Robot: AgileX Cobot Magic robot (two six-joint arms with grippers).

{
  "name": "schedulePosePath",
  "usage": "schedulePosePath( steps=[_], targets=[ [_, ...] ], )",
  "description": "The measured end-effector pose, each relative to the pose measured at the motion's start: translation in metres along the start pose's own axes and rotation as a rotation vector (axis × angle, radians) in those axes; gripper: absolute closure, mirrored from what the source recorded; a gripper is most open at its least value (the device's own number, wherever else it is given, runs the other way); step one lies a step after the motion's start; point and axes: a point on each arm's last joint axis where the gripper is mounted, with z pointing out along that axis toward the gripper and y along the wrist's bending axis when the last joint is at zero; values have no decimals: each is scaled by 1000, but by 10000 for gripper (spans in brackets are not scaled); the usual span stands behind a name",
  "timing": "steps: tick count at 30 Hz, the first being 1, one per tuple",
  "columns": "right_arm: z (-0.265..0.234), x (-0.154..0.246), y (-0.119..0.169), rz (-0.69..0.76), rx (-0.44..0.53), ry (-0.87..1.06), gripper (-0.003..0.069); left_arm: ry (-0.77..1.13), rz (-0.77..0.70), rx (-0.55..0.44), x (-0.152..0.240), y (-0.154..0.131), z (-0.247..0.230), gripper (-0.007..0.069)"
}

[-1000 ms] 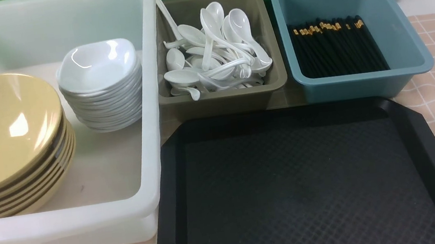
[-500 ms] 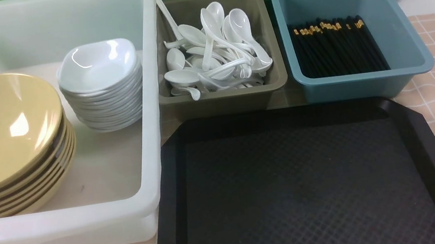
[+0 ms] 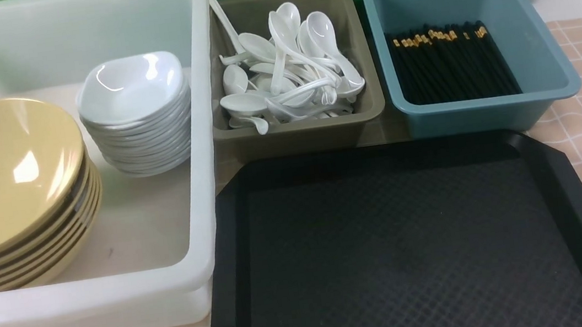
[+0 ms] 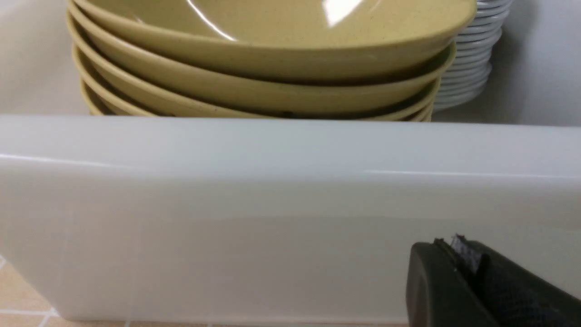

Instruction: On brown table put chopsticks spoon bowls plates into blue grey white boxes.

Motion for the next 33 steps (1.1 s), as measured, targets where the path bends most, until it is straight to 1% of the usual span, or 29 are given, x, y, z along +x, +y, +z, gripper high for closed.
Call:
schedulePosePath(
  steps=[6, 33],
  targets=[
    [0, 0, 0, 0, 0, 0, 610, -1, 34, 0, 0, 0, 0, 623],
    [0, 0, 0, 0, 0, 1, 591, -1, 35, 0, 0, 0, 0, 623]
  ],
)
